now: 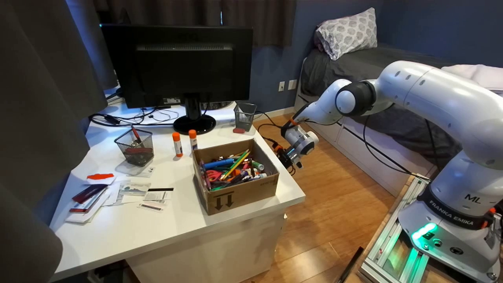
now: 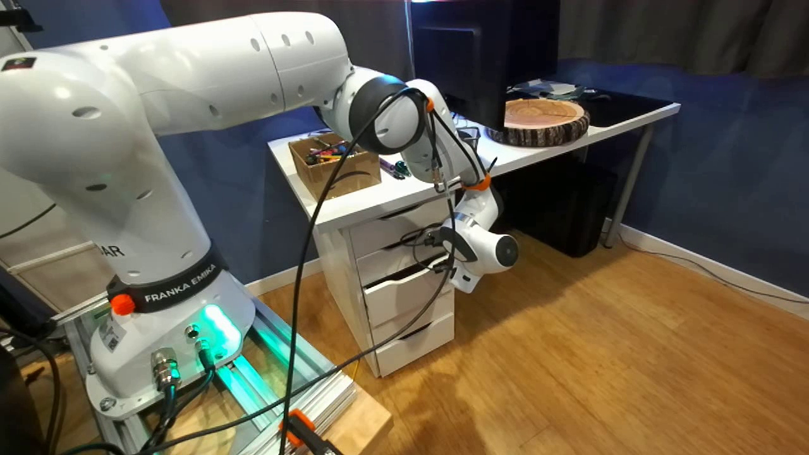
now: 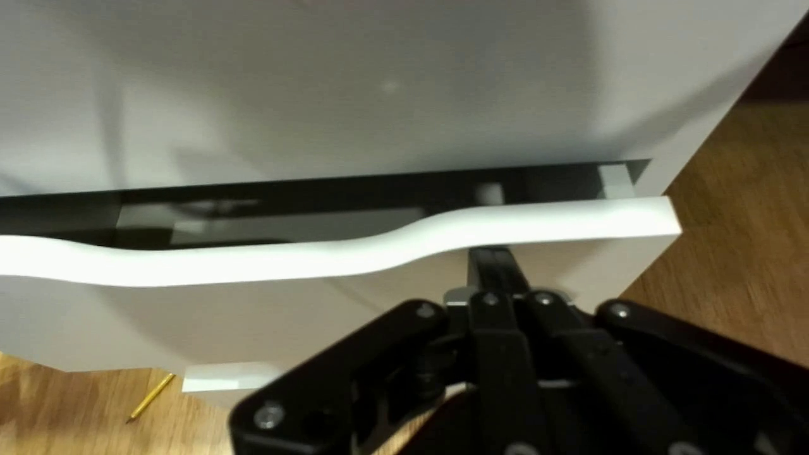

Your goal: Close the open drawer

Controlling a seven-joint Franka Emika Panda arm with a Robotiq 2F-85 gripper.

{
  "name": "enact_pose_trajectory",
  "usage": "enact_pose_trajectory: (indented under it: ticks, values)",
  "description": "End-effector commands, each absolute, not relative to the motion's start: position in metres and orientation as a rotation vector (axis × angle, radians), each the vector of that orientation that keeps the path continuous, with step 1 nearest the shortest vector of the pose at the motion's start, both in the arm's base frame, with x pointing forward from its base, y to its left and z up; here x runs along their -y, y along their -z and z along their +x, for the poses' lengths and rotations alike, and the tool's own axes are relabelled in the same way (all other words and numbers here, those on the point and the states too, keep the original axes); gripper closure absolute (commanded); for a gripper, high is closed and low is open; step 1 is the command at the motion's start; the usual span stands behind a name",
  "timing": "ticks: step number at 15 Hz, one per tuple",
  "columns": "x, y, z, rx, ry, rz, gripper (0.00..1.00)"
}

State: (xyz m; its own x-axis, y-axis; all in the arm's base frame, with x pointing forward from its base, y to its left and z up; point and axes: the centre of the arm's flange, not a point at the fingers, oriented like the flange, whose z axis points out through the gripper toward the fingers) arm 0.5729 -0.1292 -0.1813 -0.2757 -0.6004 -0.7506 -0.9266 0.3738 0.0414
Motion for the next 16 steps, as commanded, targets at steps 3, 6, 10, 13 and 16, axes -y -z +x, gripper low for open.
enact_pose_trajectory:
  ticks: [3, 6, 10, 13, 16]
  values:
    - [0.124, 0.242, 0.614, -1.848, -0.731, -1.175, 1.0]
    - [0.115, 0.238, 0.615, -1.801, -0.787, -1.094, 1.0]
    - [0.136, 0.239, 0.609, -1.867, -0.755, -1.161, 1.0]
    - [0.177, 0.215, 0.582, -1.862, -0.718, -1.177, 1.0]
    - [0.2, 0.181, 0.543, -1.789, -0.728, -1.258, 1.0]
